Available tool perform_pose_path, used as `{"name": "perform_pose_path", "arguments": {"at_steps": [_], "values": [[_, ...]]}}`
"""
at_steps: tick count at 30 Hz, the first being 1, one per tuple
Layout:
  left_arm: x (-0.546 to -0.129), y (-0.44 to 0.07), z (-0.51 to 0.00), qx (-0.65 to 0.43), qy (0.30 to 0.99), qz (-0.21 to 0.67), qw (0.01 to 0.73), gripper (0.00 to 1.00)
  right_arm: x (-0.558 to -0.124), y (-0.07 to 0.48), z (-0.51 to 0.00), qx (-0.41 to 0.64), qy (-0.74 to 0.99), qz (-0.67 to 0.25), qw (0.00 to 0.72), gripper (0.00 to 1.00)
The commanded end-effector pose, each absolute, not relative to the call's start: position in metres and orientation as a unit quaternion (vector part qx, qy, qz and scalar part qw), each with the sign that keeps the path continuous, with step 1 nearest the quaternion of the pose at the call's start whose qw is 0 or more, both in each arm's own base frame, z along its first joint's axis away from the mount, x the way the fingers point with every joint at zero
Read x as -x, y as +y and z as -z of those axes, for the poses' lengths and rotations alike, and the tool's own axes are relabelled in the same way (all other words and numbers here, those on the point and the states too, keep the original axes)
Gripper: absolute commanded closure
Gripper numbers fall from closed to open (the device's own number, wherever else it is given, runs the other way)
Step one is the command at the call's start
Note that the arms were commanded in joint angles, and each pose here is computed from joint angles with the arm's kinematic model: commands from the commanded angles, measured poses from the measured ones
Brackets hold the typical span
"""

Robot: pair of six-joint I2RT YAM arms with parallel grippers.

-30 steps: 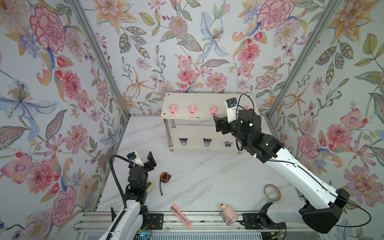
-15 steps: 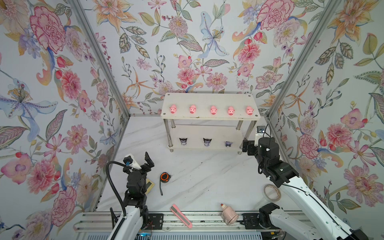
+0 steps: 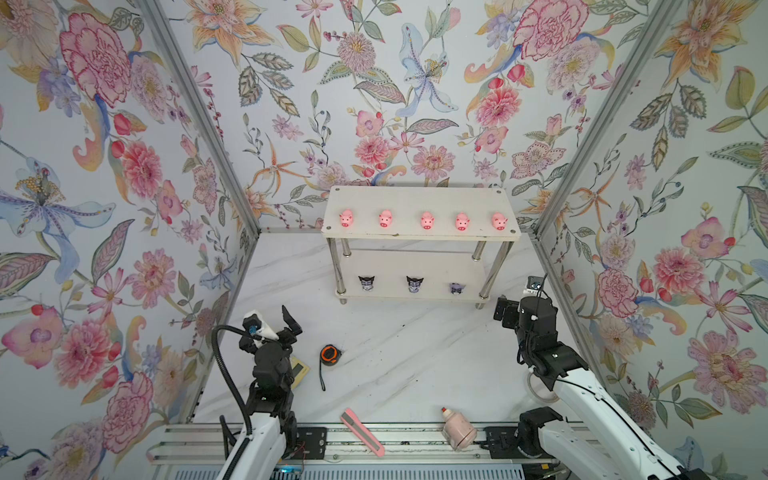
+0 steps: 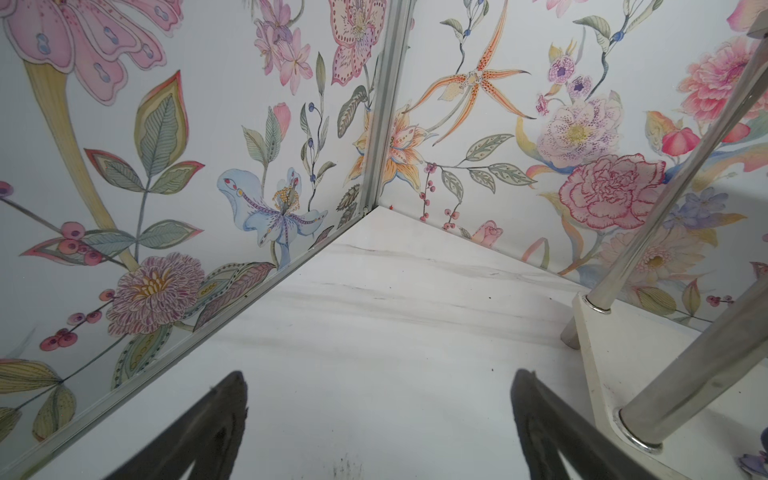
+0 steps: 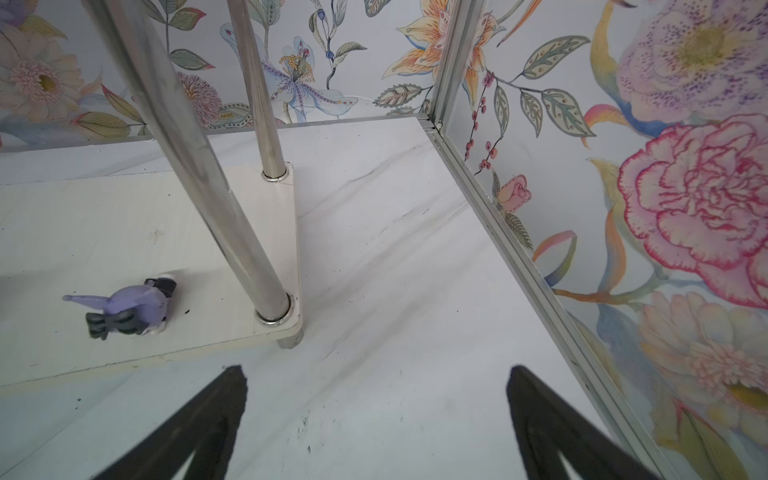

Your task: Place and organize the plastic toys onto the shelf

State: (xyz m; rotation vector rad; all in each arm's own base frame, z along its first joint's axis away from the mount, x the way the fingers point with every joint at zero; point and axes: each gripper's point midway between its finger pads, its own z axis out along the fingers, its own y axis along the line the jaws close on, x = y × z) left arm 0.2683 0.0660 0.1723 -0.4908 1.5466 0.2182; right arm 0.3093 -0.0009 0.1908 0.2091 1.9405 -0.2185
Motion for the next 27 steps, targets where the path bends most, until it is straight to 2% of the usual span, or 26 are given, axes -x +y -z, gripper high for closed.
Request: {"name": "perform_pose_path", "arguments": {"at_steps": [1,8,13,19,27], "values": [[-0.259,0.082,-0.165,0.227,0.681,-0.164,0.676,0.01,-0.313,-0.015,-0.18,-0.108,0.8,0.116,0.579,0.01],[-0.282,0.078,-0.138,0.201,0.728,-0.18,0.63,0.01,-0.314,-0.02,-0.136,-0.104,0.814,0.141,0.554,0.01],[-0.296,0.078,-0.15,0.194,0.705,-0.19,0.655,0.01,-0.305,-0.041,-0.126,-0.157,0.781,0.177,0.578,0.01],[-0.324,0.065,-0.153,0.143,0.717,-0.189,0.655,0.01,-0.31,-0.046,-0.123,-0.166,0.789,0.181,0.563,0.01],[-0.344,0.029,-0.151,0.035,0.684,-0.164,0.71,0.01,-0.345,-0.053,-0.128,-0.175,0.774,0.197,0.576,0.01]]}}
